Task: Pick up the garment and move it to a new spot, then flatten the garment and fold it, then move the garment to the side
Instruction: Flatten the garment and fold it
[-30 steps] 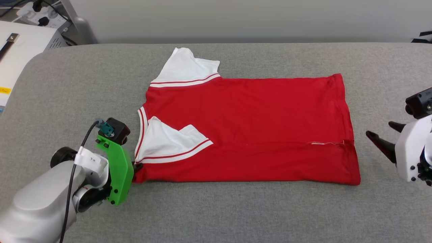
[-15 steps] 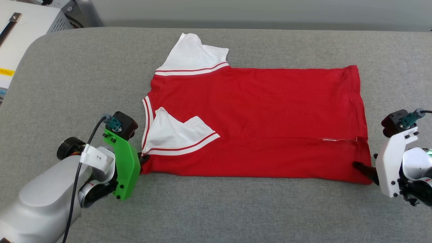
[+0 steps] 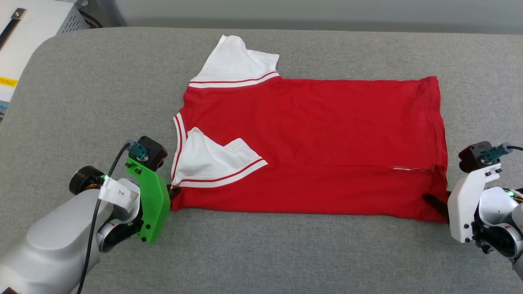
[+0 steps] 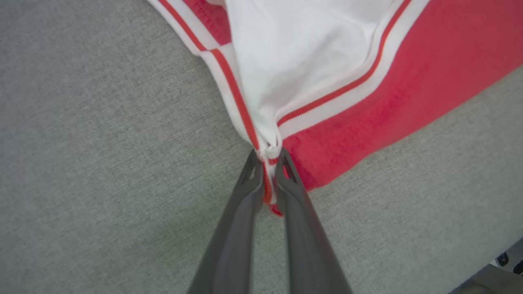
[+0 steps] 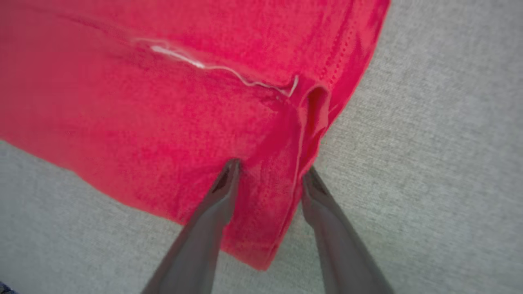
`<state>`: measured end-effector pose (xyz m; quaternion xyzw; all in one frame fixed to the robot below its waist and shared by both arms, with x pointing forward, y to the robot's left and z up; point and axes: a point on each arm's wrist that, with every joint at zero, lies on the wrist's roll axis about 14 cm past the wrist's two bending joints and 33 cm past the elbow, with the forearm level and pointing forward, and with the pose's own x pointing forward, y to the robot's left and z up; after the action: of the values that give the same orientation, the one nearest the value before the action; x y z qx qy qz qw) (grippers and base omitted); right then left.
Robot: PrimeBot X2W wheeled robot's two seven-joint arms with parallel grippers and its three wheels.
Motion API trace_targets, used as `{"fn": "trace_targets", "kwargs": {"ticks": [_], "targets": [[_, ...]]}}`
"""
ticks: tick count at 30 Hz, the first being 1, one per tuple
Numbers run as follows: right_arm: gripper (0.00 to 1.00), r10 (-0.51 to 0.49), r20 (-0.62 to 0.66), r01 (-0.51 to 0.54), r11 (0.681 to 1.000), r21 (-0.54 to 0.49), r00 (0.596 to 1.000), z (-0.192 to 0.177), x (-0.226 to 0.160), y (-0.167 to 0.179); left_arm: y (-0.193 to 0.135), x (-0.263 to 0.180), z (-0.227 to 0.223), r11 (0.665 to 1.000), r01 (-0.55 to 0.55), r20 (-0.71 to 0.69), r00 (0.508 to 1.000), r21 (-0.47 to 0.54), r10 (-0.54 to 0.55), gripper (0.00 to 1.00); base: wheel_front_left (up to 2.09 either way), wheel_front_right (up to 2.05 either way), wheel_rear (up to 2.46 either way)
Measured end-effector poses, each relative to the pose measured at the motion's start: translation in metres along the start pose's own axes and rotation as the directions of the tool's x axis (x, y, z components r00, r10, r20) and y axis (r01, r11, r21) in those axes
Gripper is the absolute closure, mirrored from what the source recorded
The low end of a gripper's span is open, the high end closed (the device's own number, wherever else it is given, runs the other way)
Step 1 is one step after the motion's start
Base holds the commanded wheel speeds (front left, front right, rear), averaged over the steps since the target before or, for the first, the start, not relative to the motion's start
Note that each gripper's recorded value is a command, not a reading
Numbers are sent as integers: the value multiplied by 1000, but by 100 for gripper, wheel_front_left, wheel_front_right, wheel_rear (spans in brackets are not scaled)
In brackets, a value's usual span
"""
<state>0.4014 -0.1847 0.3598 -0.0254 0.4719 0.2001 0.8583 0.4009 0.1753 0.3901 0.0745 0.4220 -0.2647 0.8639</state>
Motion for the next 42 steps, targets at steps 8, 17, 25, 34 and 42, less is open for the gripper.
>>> {"fn": "trace_targets", "kwargs": {"ticks": [8,17,25,34,42], "targets": [[100,9,104,-11,1000,12,995,15,-16,5,-4,-10,9,1000,-5,40,999,1,5,100,0,0,0],[100,13,188,-11,1000,-15,982,14,-46,10,-17,-33,3,1000,3,65,998,29,-4,100,0,0,0],[100,13,221,-8,1000,-24,975,6,-71,12,-35,-52,-11,999,16,76,997,42,-19,100,0,0,0],[100,2,189,-3,1000,7,982,-16,-81,10,-47,-52,-38,1000,30,26,999,8,-30,100,0,0,0],[100,17,143,-32,994,106,990,-31,-65,16,-36,-40,-56,999,7,-25,1000,-42,-8,100,0,0,0]]}}
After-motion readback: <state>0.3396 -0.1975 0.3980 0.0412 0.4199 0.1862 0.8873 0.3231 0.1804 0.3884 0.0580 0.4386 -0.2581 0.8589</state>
